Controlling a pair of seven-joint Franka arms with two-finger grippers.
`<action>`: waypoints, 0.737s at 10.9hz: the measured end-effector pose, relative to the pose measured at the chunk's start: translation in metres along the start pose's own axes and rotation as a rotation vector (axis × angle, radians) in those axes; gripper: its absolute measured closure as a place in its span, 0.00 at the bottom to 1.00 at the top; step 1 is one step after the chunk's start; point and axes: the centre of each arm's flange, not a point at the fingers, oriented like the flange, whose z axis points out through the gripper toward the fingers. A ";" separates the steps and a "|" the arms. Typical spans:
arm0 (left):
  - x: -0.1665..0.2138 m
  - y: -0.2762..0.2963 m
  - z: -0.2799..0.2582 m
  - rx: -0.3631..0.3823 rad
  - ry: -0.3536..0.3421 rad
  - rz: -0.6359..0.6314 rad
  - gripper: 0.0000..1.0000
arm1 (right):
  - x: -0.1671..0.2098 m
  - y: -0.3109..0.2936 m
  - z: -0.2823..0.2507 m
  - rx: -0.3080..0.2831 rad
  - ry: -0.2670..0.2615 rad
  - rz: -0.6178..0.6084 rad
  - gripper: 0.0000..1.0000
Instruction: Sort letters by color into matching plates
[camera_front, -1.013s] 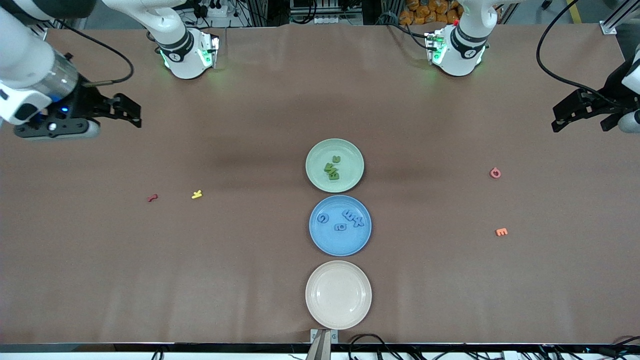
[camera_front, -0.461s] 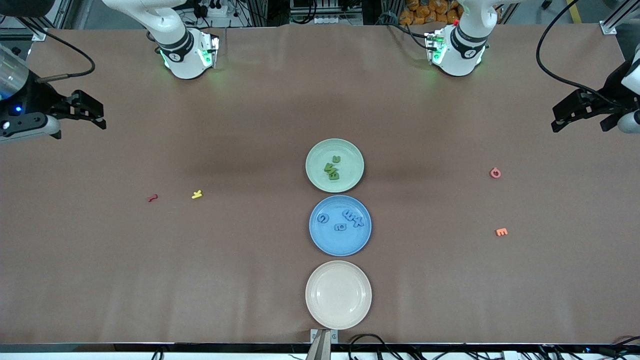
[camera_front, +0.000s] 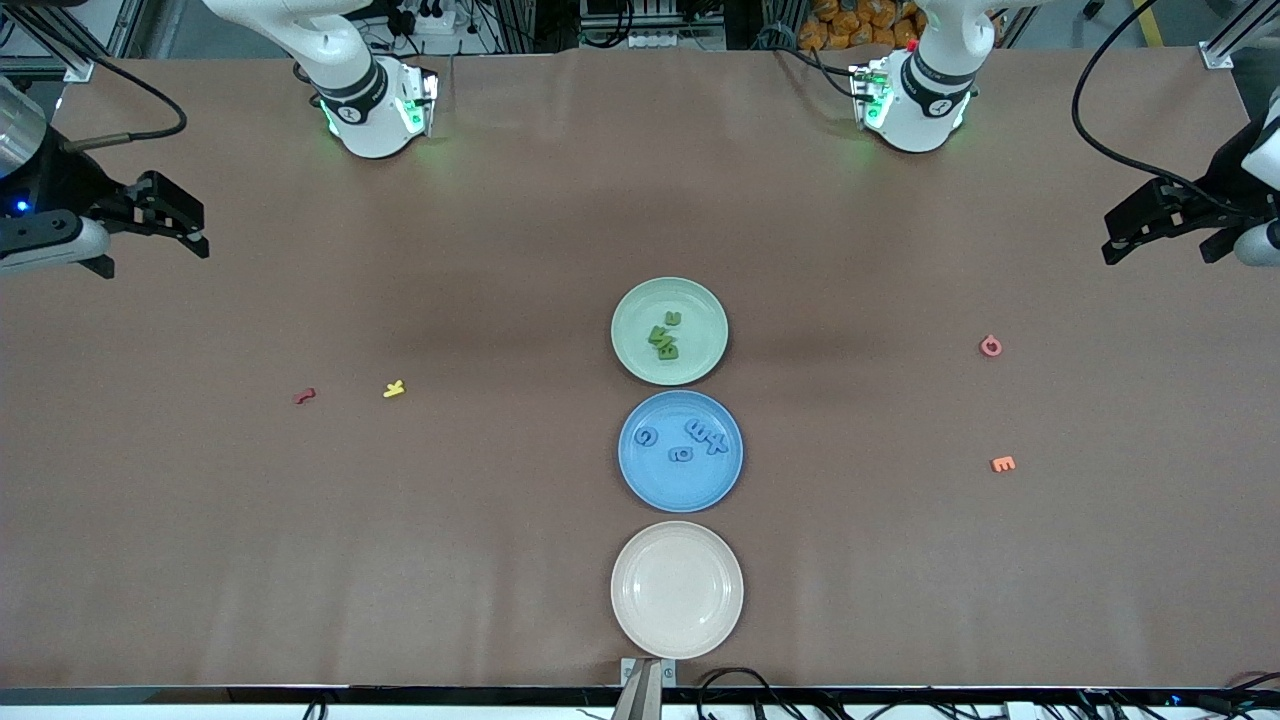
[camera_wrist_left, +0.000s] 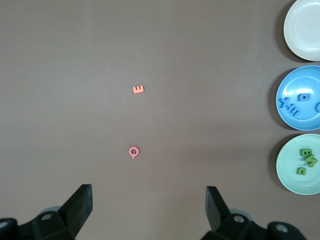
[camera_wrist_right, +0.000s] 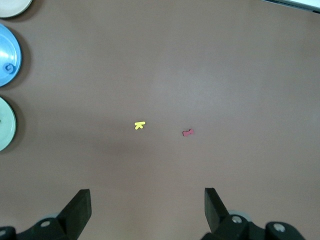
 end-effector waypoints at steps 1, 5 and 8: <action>0.000 0.000 0.000 0.000 0.000 0.000 0.00 | 0.001 -0.001 0.000 0.000 0.000 0.052 0.00; 0.000 0.000 0.000 0.000 0.000 0.000 0.00 | 0.002 0.009 0.003 0.000 -0.003 0.109 0.00; 0.000 0.000 0.000 0.000 0.000 0.001 0.00 | 0.002 0.015 0.004 0.002 -0.006 0.128 0.00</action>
